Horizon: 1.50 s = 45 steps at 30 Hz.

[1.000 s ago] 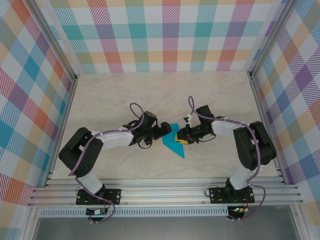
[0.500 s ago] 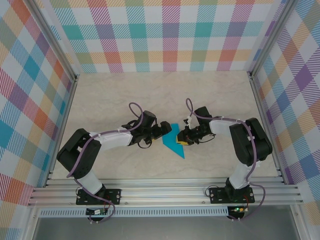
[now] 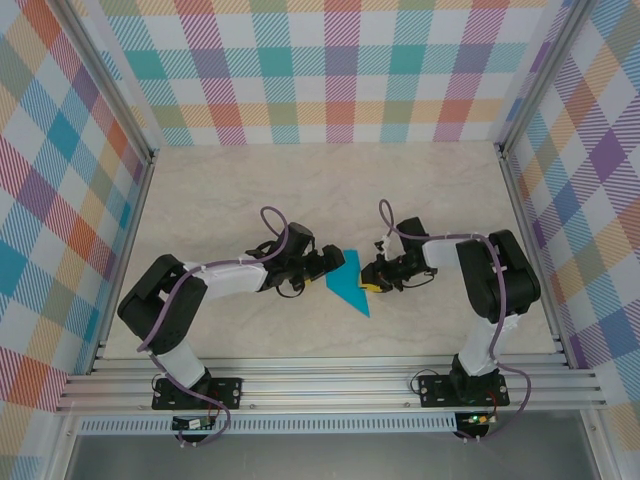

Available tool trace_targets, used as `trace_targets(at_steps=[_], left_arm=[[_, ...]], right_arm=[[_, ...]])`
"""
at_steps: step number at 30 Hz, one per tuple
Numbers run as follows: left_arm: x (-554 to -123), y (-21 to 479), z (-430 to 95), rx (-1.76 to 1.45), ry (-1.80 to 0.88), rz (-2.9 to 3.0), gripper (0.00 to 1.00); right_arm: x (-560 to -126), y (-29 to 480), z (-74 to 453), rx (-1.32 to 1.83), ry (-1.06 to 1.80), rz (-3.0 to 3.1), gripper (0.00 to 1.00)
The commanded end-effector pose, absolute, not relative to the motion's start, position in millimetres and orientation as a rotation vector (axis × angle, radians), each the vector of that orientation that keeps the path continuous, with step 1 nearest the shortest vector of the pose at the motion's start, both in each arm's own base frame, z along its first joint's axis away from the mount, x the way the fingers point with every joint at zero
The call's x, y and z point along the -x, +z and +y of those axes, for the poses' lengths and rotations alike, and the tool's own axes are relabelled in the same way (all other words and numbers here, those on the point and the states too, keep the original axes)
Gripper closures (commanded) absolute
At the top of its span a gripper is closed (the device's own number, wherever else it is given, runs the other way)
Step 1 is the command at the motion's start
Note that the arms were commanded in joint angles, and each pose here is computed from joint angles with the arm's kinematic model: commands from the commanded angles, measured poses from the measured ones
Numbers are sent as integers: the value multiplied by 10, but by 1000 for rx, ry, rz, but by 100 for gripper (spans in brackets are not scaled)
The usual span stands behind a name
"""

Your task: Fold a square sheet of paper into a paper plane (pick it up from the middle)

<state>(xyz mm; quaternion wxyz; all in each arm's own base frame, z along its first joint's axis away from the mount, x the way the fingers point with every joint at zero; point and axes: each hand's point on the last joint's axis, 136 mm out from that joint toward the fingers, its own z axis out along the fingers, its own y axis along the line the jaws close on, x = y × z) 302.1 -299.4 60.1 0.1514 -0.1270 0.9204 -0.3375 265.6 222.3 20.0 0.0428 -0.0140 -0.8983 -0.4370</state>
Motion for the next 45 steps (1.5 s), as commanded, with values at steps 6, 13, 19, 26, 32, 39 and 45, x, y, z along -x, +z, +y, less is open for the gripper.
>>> trace_targets(at_steps=[6,13,19,26,32,39,45], left_arm=[[-3024,601,-3094,344,-999,2648,2],[-3038,623,-3071,349,-982,2638,3],[-3039,629,-3068,352,-984,2634,3],[-3036,634,-3052,353,-979,2631,3],[-3034,626,-3053,352,-979,2633,3],[-3038,634,-3048,349,-972,2632,3],[-3051,670,-3031,355,-968,2618,3]], right_arm=[[-2666,259,2131,63,-1398,-2742,74],[-2777,555,2020,-33,-1316,-2926,53],[-2770,489,2128,-70,-1332,-2873,48],[-2752,419,2254,-138,-1321,-2831,45],[-2706,367,2342,-188,-1301,-2808,44],[-2649,340,2421,-239,-1298,-2783,45],[-2625,372,2463,-288,-1306,-2777,57]])
